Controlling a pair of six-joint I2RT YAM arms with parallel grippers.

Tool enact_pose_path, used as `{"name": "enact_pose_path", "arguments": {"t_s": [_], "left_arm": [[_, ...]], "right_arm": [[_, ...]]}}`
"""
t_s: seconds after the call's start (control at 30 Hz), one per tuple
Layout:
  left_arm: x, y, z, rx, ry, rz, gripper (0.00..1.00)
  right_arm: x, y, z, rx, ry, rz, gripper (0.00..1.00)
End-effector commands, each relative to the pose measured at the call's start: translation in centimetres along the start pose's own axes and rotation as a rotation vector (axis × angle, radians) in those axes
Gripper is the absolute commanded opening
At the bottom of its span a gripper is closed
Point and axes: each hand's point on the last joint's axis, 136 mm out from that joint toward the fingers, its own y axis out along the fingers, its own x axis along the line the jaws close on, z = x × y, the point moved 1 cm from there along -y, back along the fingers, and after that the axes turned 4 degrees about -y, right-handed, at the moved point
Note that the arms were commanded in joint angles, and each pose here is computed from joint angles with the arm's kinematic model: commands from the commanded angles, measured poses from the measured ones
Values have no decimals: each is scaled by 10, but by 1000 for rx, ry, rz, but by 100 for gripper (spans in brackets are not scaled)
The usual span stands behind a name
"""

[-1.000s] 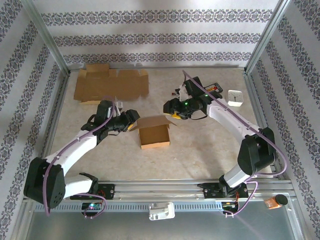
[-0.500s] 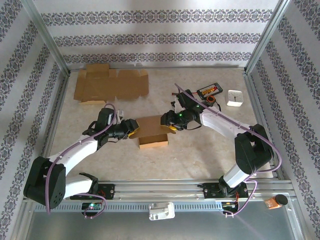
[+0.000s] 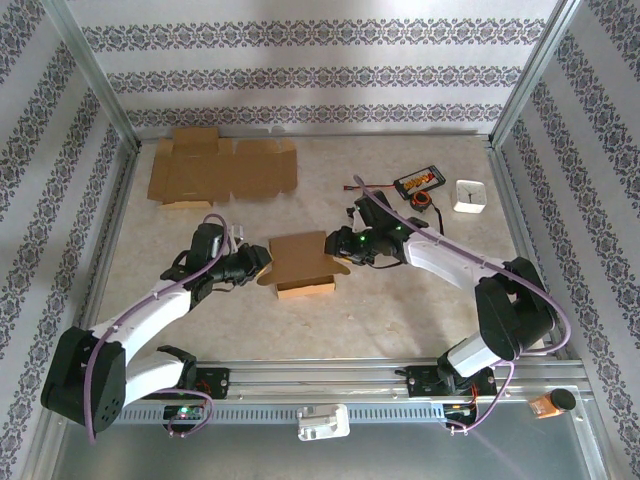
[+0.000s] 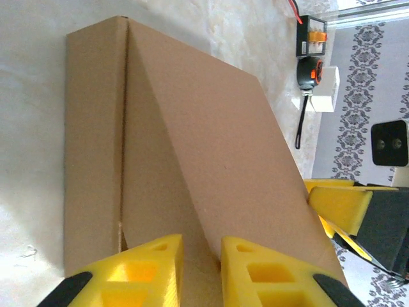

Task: Fold the paper box

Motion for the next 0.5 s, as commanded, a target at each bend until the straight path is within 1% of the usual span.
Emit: {"name": "enact_pose_path", "arguments": {"t_s": [0.0, 0.13, 0.2, 0.27, 0.4, 0.43, 0.47], "left_arm": [[20, 7, -1, -27, -16, -41, 20], [28, 12, 1, -18, -4, -38, 18], [25, 12, 2, -9, 2, -36, 18], [21, 9, 0, -19, 17, -41, 19], [13, -5, -9, -72, 85, -68, 31], [11, -7, -10, -84, 99, -75, 35], [9, -10, -12, -90, 117, -82, 40]], "right_arm": [[-8, 8, 1, -29, -30, 43, 42], [-11, 16, 8, 2, -39, 30, 41], [-8, 12, 6, -8, -53, 29, 42], [-2, 3, 3, -29, -66, 28, 45], [1, -15, -2, -84, -86, 54, 50], [1, -18, -2, -90, -91, 62, 52], [1, -20, -1, -94, -98, 65, 56]]}}
